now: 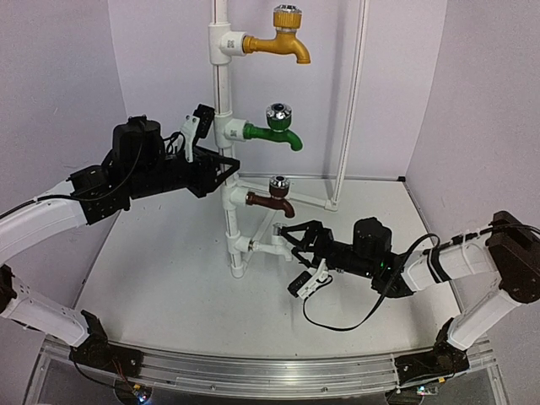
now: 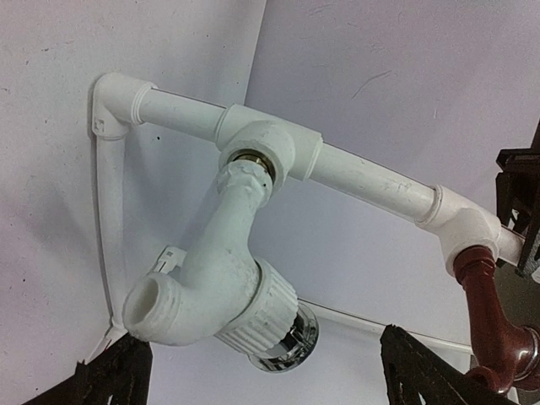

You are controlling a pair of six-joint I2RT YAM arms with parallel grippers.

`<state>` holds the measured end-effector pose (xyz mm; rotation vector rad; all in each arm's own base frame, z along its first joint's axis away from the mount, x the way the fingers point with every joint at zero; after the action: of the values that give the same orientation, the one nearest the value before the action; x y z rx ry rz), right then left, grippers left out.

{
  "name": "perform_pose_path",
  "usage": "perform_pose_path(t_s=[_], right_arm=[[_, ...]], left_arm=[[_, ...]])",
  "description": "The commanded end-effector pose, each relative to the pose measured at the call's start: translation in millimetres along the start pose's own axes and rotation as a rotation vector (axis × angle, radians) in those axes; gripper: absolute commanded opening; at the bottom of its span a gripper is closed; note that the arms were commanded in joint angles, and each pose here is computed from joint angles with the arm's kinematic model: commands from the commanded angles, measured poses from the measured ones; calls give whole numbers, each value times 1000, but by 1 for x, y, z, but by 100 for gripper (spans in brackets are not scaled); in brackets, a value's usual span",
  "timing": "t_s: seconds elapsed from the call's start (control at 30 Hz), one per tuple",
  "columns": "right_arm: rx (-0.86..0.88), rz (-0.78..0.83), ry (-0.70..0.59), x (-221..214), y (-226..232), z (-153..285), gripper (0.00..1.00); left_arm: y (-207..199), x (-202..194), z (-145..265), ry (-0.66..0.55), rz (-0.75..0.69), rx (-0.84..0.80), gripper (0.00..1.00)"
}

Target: Install the water faucets

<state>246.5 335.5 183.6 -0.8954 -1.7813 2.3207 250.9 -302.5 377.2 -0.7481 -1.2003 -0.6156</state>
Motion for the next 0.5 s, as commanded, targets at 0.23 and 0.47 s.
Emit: perform_pose_path(t_s=[0.23,0.47], right_arm=[[-98,75,-51,5,-24,-22,94],[-118,111,-99,18,-27,-35,92]], left_arm=[[7,-20,35,136,-124,25,0],[13,-26,45,181,-134,51,0]])
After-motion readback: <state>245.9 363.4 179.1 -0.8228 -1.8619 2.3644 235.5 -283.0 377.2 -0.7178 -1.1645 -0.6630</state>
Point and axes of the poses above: each gripper's point midway between its finger pads, its own z axis back along the fingers, its own y axis along the line the jaws close on, x = y × z, the point moved 3 cm from there along z, back along the fingers, and after that the axes turned 3 degrees about z, right-handed, at the moved point
